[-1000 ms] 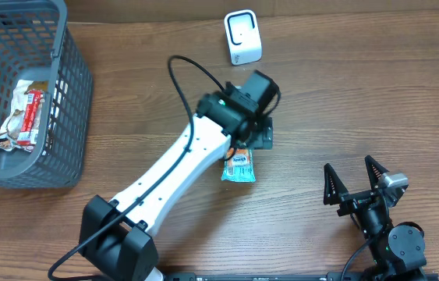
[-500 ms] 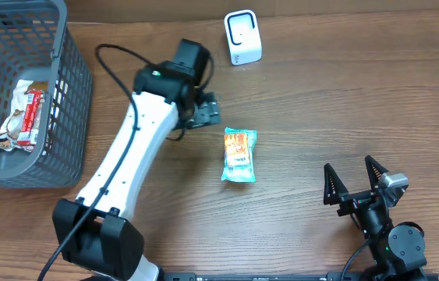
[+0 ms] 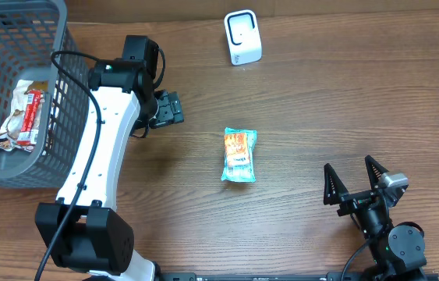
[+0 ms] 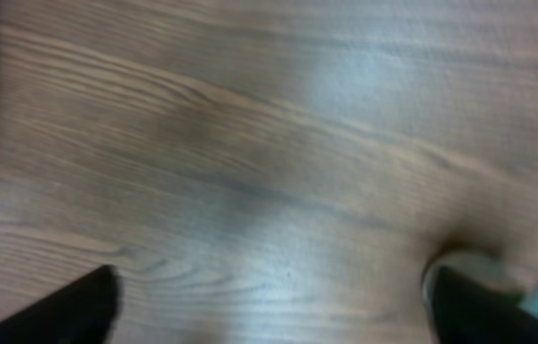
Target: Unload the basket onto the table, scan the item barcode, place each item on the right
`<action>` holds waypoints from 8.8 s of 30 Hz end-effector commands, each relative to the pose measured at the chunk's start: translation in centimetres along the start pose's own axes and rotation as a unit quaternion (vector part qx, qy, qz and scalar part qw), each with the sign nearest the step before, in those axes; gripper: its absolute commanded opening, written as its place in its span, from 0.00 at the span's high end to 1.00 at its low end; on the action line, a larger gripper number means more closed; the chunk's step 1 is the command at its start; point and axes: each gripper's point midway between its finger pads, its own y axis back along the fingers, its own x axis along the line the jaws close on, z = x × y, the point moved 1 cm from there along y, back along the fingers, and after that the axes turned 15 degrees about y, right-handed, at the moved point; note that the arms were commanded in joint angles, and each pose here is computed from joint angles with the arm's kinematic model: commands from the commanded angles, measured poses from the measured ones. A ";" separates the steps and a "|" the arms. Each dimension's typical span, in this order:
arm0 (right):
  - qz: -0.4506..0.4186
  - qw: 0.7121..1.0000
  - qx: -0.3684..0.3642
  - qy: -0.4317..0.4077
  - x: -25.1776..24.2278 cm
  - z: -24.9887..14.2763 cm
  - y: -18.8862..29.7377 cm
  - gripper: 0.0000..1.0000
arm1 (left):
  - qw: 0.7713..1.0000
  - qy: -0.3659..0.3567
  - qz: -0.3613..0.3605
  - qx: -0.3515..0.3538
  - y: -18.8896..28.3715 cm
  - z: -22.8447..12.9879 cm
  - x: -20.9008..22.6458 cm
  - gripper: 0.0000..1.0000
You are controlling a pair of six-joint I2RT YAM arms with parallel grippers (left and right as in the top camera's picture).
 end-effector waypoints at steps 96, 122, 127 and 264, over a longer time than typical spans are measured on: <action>-0.001 1.000 0.001 0.002 0.0 -0.3 0.0 0.00 | 0.965 -0.149 -0.190 0.100 -0.1 -9.4 -10.7 0.96; 0.000 1.000 0.001 0.002 0.0 -0.3 0.0 0.00 | 0.975 -0.068 0.181 -0.112 -4.3 -4.3 0.8 0.96; 0.000 1.000 0.001 0.002 0.0 -0.3 0.0 0.00 | 0.975 -0.066 0.177 -0.115 -7.5 -4.9 0.9 0.96; 0.000 1.000 0.001 0.002 0.0 -0.3 0.0 0.00 | 0.992 0.056 -0.101 0.046 -15.2 -3.6 6.3 0.41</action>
